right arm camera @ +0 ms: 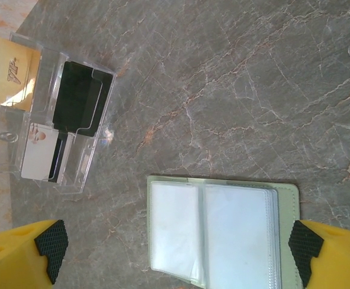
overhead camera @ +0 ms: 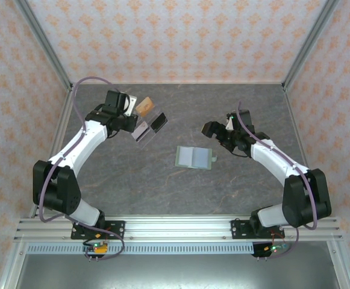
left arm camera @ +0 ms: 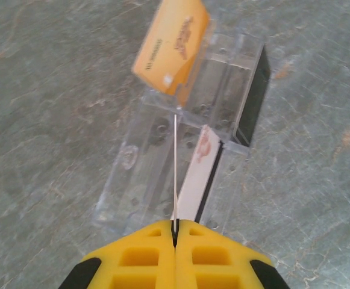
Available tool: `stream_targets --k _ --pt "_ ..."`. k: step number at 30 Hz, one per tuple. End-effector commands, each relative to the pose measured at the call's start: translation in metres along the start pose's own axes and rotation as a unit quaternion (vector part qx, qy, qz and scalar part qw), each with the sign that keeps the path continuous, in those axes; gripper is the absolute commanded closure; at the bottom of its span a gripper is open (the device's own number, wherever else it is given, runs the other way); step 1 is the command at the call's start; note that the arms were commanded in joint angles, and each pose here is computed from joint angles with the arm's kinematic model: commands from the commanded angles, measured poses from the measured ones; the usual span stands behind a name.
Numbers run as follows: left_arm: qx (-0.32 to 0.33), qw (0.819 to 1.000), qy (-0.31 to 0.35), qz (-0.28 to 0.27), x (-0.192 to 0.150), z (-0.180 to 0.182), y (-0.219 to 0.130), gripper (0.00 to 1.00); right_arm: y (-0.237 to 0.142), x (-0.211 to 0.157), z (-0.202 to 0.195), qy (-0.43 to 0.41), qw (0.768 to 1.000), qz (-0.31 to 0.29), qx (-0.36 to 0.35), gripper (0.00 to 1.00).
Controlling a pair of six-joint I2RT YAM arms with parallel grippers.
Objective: Take the credit cards out of the card holder
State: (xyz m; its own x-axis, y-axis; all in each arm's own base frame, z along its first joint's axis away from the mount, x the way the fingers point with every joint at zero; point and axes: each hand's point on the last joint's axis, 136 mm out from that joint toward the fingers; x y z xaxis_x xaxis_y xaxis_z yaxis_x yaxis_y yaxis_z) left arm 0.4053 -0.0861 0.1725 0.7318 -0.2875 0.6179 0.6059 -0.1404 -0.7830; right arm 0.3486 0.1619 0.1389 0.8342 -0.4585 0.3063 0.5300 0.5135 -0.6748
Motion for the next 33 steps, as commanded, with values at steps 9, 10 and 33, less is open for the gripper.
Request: stream_targets --k 9,10,33 --pt "-0.034 0.997 0.063 0.012 -0.002 -0.012 0.027 1.00 0.001 0.008 0.009 0.003 1.000 -0.007 0.013 0.01" --pt "-0.033 0.997 0.069 0.012 -0.002 -0.011 0.028 1.00 0.001 0.008 0.009 0.003 1.000 -0.006 0.013 0.01" --pt "-0.061 0.983 0.170 0.022 -0.008 -0.019 0.059 1.00 0.007 0.005 0.020 0.019 0.999 0.022 0.038 0.01"
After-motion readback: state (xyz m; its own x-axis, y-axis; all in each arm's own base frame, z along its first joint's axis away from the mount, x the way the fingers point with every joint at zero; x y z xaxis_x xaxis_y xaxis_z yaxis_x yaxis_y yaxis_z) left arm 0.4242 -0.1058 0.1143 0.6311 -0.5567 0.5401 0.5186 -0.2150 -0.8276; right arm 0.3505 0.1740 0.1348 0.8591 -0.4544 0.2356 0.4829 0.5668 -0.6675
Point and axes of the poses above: each hand's point on the last joint's axis, 136 mm out from that joint toward the fingers, its own y axis out along the fingers, its own z axis along the line the jaws close on, x = y × z, and after that the axes turned 4 degrees about y, right-handed
